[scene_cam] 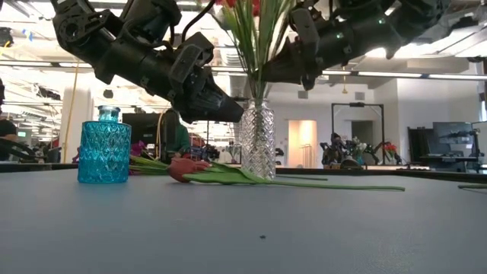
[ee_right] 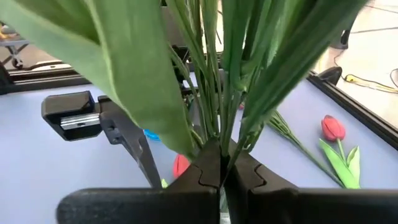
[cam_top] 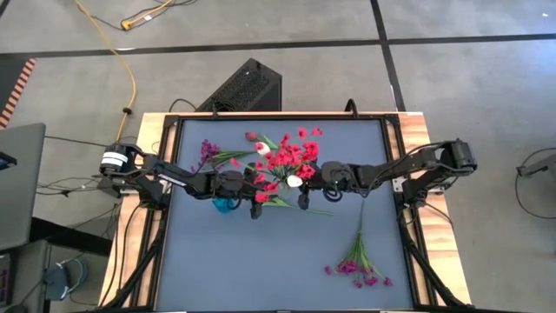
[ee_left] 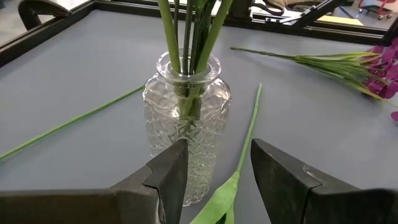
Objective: Sort flowers into vase by color
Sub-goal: Put the red flowers into the transparent vase
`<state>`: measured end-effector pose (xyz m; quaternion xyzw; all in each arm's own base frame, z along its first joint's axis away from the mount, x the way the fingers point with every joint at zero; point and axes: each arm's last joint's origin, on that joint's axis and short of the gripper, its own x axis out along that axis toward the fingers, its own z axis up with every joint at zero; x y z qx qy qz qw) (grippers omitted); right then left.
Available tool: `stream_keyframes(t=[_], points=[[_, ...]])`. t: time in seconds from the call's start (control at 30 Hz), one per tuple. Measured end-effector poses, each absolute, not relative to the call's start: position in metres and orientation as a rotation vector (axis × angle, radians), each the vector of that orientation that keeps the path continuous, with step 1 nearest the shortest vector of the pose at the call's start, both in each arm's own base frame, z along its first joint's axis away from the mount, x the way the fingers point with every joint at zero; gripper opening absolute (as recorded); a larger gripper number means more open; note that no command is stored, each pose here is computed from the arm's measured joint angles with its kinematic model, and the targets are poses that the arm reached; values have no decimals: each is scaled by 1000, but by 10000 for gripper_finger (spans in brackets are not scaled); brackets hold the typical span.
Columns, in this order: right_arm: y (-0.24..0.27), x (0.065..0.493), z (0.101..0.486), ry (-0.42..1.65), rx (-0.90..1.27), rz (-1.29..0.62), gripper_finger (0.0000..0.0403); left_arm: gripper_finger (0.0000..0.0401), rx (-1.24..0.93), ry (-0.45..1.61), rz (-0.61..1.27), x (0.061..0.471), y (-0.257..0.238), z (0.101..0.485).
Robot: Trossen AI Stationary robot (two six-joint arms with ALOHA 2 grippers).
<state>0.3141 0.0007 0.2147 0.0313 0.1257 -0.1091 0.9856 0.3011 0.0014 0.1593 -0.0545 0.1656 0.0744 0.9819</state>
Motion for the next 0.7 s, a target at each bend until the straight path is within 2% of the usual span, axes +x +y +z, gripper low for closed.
stream_keyframes(t=[0.27,0.7], points=[[-3,310,220,258,65,-230,103,164,-118,332,151,301,1,159],[-1,301,242,438,30,-156,228,164,-128,327,153,301,1,160]])
